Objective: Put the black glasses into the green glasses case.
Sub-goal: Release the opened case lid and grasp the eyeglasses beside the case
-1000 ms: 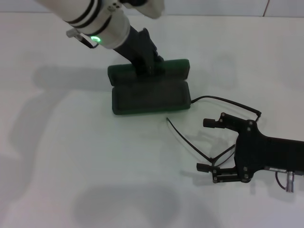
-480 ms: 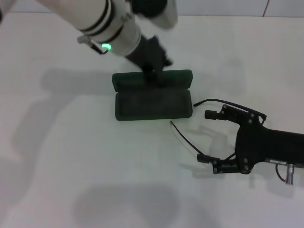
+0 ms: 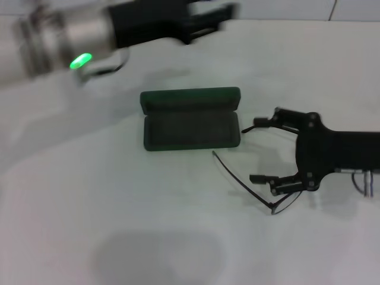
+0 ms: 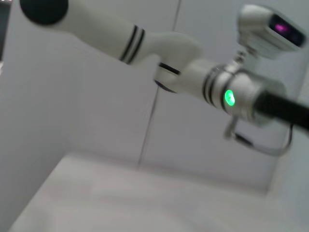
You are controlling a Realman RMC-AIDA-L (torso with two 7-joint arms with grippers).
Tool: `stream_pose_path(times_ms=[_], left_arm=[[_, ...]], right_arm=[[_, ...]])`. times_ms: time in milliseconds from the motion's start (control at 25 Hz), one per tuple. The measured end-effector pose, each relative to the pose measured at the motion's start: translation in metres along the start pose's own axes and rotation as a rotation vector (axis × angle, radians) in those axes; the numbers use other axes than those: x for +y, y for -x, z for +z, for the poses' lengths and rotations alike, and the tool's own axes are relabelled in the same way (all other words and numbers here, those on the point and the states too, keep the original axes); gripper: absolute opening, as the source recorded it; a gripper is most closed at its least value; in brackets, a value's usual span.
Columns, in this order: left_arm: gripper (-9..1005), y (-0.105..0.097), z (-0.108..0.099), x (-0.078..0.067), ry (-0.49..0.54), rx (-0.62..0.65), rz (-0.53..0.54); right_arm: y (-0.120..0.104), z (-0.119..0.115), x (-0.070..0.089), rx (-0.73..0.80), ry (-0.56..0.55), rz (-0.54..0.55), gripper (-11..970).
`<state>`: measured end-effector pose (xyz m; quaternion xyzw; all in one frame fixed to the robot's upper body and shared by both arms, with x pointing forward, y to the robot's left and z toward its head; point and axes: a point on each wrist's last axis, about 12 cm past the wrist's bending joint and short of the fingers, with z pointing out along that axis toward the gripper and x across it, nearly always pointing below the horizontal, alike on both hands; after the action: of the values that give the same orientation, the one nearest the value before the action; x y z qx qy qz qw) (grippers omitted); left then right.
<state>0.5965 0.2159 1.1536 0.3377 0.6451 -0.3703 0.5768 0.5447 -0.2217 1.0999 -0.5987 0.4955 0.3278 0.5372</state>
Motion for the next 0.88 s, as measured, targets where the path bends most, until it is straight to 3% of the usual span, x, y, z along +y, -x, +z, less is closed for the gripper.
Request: stream_pose_path(times_ms=[120, 280, 520, 720, 880], left_arm=[[533, -0.03, -0.046, -0.007, 0.093, -0.149, -0.092], [532, -0.052, -0.079, -0.02, 0.118, -0.21, -0.151], [532, -0.072, -0.093, -0.028, 0.134, -0.231, -0.21], [533, -0.08, -0.093, -0.03, 0.139, -0.226, -0.232], [533, -0.08, -0.091, -0.03, 0.133, -0.222, -0.235]], right_arm=[[0.017, -0.003, -0.025, 0.186, 0.091, -0.06, 884], [0.041, -0.007, -0.049, 0.427, 0.17, -0.134, 884], [0.07, 0.011, -0.054, 0.74, 0.344, -0.223, 877], [0.081, 0.038, -0.05, 0.87, 0.473, -0.307, 860], [0.076, 0.053, -0.044, 0.941, 0.525, -0.355, 847]])
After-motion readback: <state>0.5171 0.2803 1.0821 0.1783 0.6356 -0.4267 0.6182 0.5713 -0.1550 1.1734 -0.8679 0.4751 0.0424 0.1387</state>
